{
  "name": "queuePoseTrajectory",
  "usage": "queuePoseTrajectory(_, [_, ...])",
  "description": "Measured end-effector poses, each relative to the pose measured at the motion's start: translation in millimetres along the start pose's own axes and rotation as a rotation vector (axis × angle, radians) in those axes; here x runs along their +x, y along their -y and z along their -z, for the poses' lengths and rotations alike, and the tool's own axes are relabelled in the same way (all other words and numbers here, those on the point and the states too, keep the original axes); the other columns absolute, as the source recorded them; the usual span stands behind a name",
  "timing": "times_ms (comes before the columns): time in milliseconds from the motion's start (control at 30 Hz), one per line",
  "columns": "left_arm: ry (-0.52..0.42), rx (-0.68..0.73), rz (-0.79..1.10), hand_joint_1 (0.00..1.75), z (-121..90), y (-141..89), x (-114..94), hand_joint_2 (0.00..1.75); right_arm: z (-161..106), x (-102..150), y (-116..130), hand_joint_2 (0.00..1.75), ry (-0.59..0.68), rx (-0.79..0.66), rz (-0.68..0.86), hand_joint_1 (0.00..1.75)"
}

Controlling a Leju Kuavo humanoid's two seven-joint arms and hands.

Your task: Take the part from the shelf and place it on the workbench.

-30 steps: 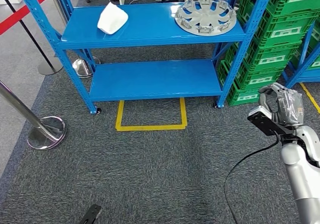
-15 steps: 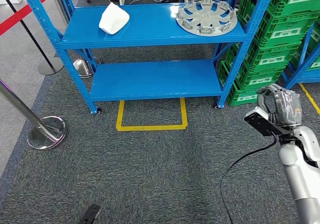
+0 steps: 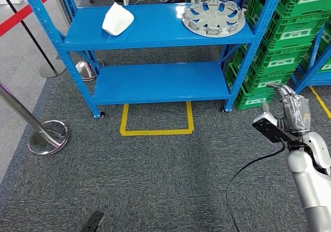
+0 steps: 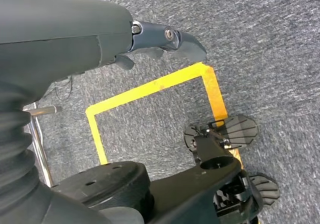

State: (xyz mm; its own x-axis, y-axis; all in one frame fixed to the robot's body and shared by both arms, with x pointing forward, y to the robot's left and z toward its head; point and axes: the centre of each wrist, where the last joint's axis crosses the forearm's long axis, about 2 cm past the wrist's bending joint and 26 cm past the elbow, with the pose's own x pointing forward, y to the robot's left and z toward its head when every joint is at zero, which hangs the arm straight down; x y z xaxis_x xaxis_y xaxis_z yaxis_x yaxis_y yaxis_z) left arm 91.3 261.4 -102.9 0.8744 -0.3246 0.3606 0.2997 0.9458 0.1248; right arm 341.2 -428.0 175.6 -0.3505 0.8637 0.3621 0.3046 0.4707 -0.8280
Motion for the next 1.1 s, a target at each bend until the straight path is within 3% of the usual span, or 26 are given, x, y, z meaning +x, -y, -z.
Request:
queuePoseTrajectory(67, [0.0,0.006,0.0,0.0,0,0,0,0.0,-1,0,-1,0.87,-0.001,0.003,0.001,0.0])
queuePoseTrajectory(133, [-0.003,0.019,-0.003,0.0,0,-1,0,0.0,-3,0,-1,0.0,-0.001,0.005,0.002,0.0])
queuePoseTrajectory(467, [-0.055,0.091,-0.001,0.0,-1,2,0,0.0,-12,12,-14,0.0,-0.04,-0.061,0.124,0.0])
queuePoseTrajectory(667, [0.003,0.179,0.022,0.0,-2,6,1,0.0,-16,16,-21,0.0,-0.04,-0.098,0.192,0.0])
queuePoseTrajectory(733, [0.009,0.197,0.036,0.0,-2,6,1,0.0,-20,16,-21,0.87,-0.037,-0.102,0.199,0.0])
queuePoseTrajectory(800, [0.012,0.215,0.064,0.0,-2,8,2,0.87,-25,16,-21,1.75,-0.023,-0.104,0.202,0.0])
queuePoseTrajectory(833, [0.012,0.221,0.076,0.0,-2,8,2,1.31,-27,17,-21,1.75,-0.015,-0.099,0.204,0.0])
queuePoseTrajectory(867, [0.009,0.224,0.085,0.0,-2,9,2,1.31,-28,17,-21,1.75,-0.009,-0.09,0.209,0.0])
queuePoseTrajectory(967, [0.0,0.199,0.075,0.0,-2,9,3,0.0,-28,18,-21,1.75,-0.011,-0.059,0.23,0.0])
queuePoseTrajectory(1100, [0.009,0.139,0.025,0.0,-1,8,3,0.0,-18,20,-18,1.75,-0.007,-0.038,0.255,0.0])
